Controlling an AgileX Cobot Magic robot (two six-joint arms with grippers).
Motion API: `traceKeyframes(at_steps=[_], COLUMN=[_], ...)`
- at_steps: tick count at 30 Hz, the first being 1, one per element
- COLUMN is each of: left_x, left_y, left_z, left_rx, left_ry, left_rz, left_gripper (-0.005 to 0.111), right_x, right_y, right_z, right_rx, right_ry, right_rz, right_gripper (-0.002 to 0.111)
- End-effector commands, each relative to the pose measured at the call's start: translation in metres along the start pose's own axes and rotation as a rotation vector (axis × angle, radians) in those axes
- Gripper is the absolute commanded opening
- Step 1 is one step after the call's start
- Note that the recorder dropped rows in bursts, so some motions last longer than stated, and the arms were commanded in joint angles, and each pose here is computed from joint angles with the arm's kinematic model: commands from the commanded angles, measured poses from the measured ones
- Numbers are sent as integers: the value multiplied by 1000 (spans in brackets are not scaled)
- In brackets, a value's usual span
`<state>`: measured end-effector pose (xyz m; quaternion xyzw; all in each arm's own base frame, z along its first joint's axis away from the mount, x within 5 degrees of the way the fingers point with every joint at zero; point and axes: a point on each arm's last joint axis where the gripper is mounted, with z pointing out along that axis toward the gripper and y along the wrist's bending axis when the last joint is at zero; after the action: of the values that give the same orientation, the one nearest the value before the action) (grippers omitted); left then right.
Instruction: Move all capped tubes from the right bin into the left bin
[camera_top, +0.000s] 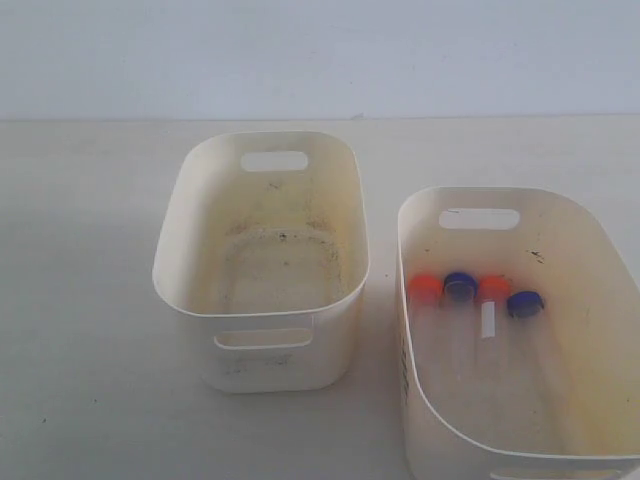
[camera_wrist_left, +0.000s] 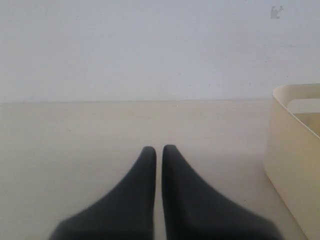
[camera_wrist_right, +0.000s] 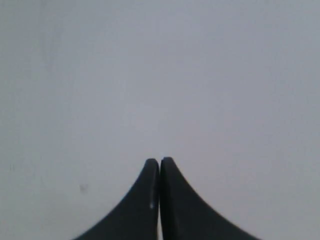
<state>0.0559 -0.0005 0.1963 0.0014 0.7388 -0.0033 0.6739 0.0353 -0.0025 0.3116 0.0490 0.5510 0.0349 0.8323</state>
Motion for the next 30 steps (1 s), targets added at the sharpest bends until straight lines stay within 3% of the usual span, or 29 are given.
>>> traceKeyframes(at_steps=[1, 2, 4, 8, 11, 19, 25, 30], left_x=[-1, -1, -1, -1, -1, -1, -1, -1], left_y=[0, 0, 0, 0, 0, 0, 0, 0], left_z=[0, 0, 0, 0, 0, 0, 0, 0], left_rx=[8, 8, 8, 8, 8, 8, 8, 8], left_ry=[-5, -5, -5, -5, -5, -5, -5, -5], left_rz=[-7, -7, -7, -7, -7, -7, -7, -7], left_gripper=[4, 4, 4, 4, 4, 4, 4, 4], right_x=[5, 12, 21, 23, 22, 28, 70, 106], right_y=[10, 11, 13, 17, 20, 41, 54, 68], right_z=[15, 14, 8, 6, 15, 100, 129, 141], right_rx=[-88, -111, -107, -107, -169, -331, -383, -354], right_ry=[628, 824, 1013, 1051, 1054, 1213, 1335, 1437], right_rz=[-165, -150, -63, 45, 0, 154, 207, 237], right_gripper=[0, 0, 0, 0, 0, 0, 0, 0])
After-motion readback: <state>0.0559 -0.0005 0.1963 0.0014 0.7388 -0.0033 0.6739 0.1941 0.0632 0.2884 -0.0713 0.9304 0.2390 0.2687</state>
